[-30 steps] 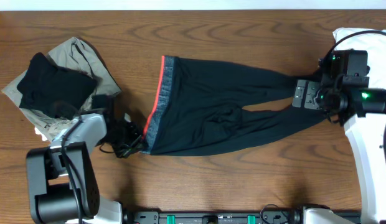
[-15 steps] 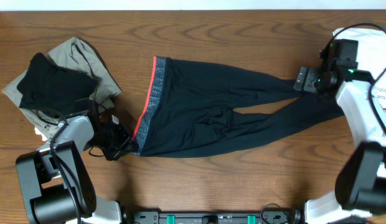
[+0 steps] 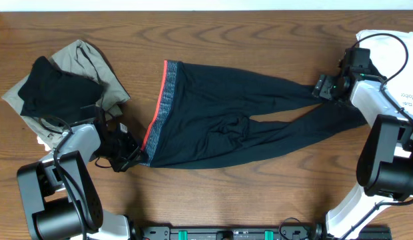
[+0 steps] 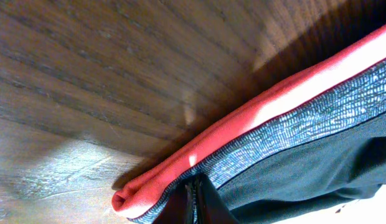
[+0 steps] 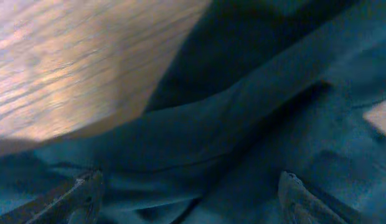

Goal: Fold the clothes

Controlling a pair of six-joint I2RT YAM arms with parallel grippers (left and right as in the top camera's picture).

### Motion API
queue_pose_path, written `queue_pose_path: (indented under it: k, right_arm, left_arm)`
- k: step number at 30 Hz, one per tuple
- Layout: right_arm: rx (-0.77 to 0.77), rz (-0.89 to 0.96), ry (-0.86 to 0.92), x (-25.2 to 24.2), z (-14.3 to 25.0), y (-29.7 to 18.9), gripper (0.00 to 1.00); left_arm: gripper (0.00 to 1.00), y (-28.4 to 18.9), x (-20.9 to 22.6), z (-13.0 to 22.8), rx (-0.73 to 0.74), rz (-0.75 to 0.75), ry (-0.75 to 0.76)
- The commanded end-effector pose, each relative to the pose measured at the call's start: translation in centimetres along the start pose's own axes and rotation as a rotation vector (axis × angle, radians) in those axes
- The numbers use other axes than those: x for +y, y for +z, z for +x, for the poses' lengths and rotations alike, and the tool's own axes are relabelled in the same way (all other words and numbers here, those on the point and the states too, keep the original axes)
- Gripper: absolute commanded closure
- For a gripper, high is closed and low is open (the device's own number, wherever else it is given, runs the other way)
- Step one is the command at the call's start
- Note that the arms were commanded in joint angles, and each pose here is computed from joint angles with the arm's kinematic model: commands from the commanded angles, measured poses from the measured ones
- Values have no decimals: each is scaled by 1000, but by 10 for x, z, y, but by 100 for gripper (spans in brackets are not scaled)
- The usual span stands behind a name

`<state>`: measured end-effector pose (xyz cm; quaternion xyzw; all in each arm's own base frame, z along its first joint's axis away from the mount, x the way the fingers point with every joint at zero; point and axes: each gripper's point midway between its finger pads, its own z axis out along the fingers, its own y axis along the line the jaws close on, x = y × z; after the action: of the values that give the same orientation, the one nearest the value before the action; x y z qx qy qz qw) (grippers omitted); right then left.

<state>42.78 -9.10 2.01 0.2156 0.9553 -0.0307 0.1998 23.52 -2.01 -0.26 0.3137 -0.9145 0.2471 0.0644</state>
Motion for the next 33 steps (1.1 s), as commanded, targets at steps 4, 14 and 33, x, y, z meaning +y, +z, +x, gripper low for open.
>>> queue_pose_path:
  k: [4,14,33]
  right_arm:
    - [4,66,65,-26,-3,1,14]
    - [7,68,66,-27,-2,1,38]
    - [53,79,62,-30,9,1,75]
  left_arm:
    - [94,6,26,1,-4,-110,-14]
    - [94,6,26,2,-4,-111,-14]
    - [94,6,26,2,-4,-111,-14]
